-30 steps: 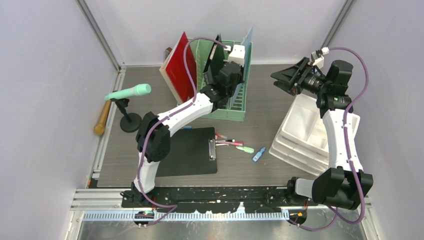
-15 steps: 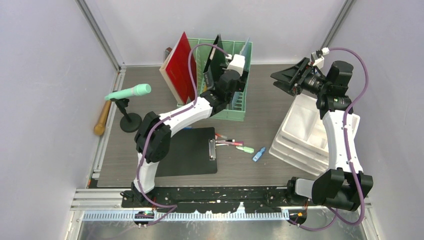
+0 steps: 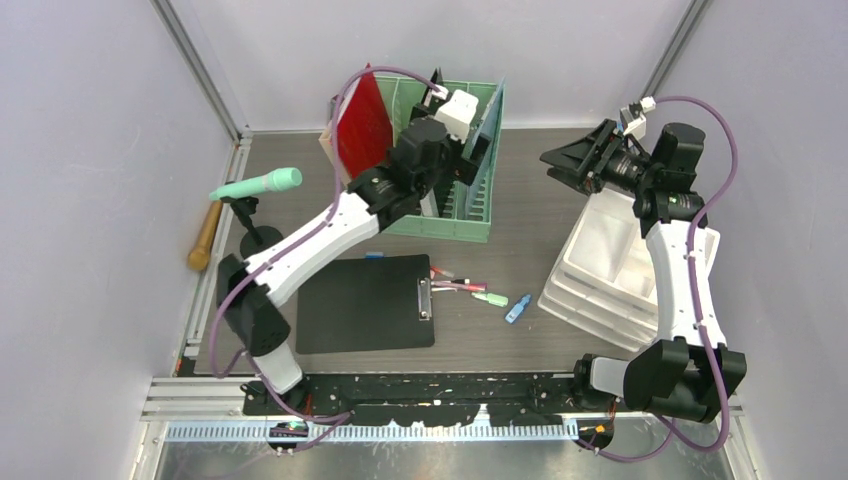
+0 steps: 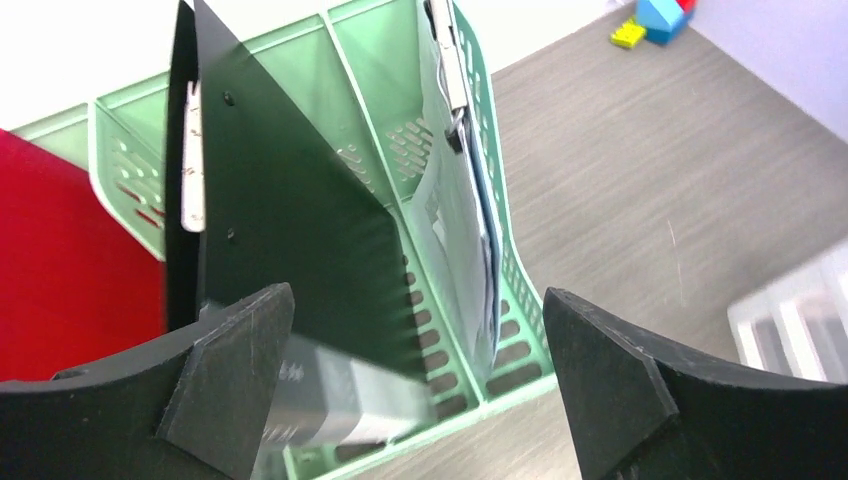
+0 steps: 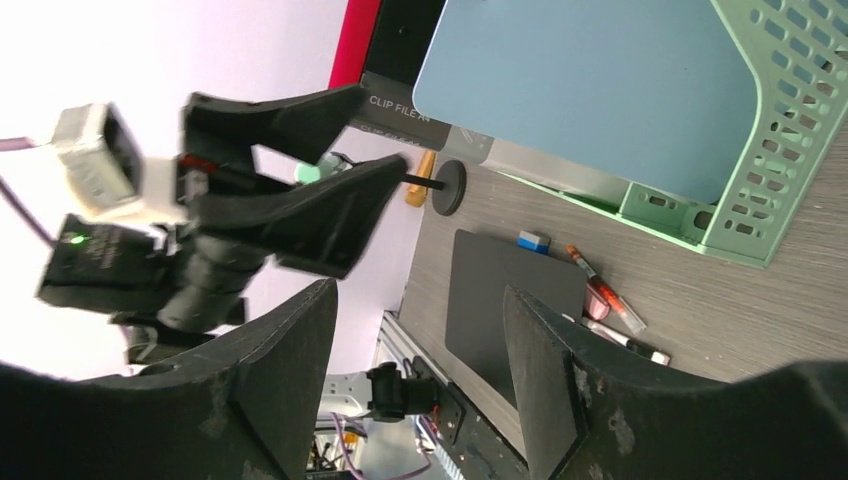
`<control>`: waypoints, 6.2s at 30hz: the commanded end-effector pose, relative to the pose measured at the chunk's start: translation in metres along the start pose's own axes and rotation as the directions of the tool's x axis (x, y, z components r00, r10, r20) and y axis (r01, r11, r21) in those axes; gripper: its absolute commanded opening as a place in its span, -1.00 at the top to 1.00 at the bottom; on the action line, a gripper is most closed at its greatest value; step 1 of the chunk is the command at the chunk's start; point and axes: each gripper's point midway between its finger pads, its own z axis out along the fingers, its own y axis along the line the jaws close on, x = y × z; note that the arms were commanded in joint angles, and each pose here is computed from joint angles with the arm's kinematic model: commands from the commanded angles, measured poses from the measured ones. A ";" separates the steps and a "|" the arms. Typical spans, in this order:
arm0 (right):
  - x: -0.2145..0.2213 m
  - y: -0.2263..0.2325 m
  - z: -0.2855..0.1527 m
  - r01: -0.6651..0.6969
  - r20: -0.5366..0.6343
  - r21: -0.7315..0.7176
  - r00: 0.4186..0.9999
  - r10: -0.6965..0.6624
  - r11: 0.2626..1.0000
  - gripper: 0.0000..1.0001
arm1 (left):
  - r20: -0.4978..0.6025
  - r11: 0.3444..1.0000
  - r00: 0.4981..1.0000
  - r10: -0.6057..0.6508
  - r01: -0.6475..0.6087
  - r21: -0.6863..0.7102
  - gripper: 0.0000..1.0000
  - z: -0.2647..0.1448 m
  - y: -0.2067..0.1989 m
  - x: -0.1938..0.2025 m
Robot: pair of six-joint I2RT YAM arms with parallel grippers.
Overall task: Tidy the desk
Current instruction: Place the folder in the storage box, then pick up the folder from the center of the board.
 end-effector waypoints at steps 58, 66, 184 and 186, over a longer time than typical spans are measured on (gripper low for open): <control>0.289 -0.138 0.191 0.617 -0.609 -0.003 0.623 -0.491 0.787 -0.57 | -0.610 0.785 0.496 0.619 -0.423 0.453 -0.99 -0.285 0.164 0.374; 0.295 -0.134 0.201 0.622 -0.612 -0.040 0.604 -0.511 0.782 -0.54 | -0.589 0.748 0.462 0.663 -0.443 0.494 -0.99 -0.287 0.164 0.389; -0.014 0.175 0.073 -0.211 -0.101 -0.344 0.977 0.188 0.915 0.99 | -0.005 0.481 0.481 0.877 -0.877 -0.011 -0.52 -0.120 0.056 -0.051; -0.015 0.173 0.073 -0.210 -0.096 -0.341 0.977 0.188 0.916 0.99 | -0.013 0.469 0.469 0.883 -0.883 -0.037 -0.42 -0.120 0.058 -0.052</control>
